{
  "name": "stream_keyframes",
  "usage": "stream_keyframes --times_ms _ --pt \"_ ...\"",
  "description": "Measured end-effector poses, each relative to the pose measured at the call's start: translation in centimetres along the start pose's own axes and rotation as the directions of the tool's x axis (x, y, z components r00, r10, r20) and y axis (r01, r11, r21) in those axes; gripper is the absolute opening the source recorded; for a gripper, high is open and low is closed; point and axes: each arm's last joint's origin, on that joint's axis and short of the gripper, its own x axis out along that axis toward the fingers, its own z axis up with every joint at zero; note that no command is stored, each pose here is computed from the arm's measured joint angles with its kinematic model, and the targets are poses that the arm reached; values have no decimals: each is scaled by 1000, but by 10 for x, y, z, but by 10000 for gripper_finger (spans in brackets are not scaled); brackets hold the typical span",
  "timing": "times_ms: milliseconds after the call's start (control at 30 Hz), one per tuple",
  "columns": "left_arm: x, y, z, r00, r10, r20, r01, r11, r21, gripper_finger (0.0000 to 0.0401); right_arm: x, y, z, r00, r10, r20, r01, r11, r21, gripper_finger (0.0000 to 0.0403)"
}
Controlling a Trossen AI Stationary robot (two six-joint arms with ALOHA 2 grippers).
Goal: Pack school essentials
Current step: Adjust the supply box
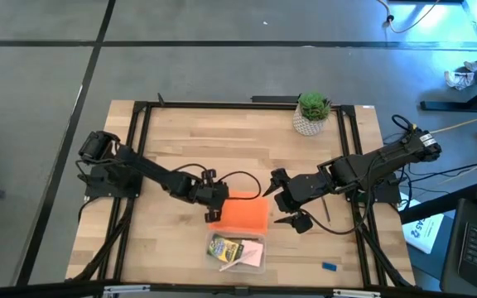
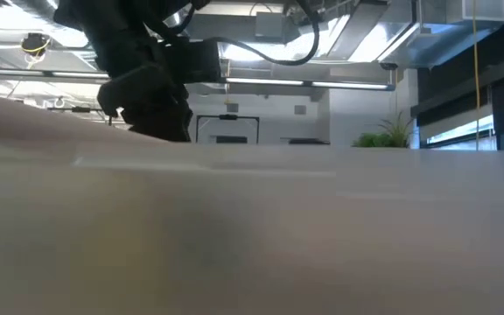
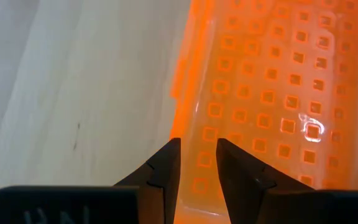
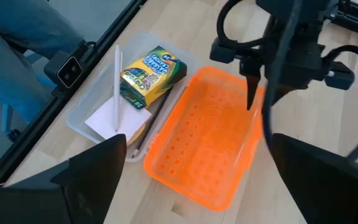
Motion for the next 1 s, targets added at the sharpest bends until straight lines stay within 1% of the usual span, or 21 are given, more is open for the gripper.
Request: stream_keyframes --times_ms 133,200,267,333,600,700,833,933,1000 --pt "1 4 1 1000 7 -1 -7 1000 -3 96 0 0 0 1000 7 0 -7 1000 -5 398" --pt "-2 2 1 1000 -8 1 8 1000 19 96 0 2 0 999 41 4 -41 999 -10 398" --pt "-9 -1 3 999 -30 20 29 999 38 96 0 5 0 997 76 6 -76 997 -26 398" --pt "-16 -4 3 998 -46 31 44 998 47 96 3 5 0 996 87 1 -87 996 -36 398" --pt "-57 -4 2 994 -59 88 53 996 65 96 34 4 -5 993 88 -80 -90 996 -19 398" --pt "-74 -4 1 991 -73 115 68 996 53 96 51 -1 -9 991 80 -109 -77 997 27 398" --pt "-93 -7 -3 984 -109 144 102 993 53 96 81 -13 -15 988 60 -145 -44 992 116 398" --pt "-102 -11 -5 978 -133 161 124 990 67 96 104 -23 -23 982 49 -183 -12 980 200 398" --pt "-105 -15 -7 976 -144 161 132 988 81 96 115 -26 -30 974 69 -215 -22 977 213 398"
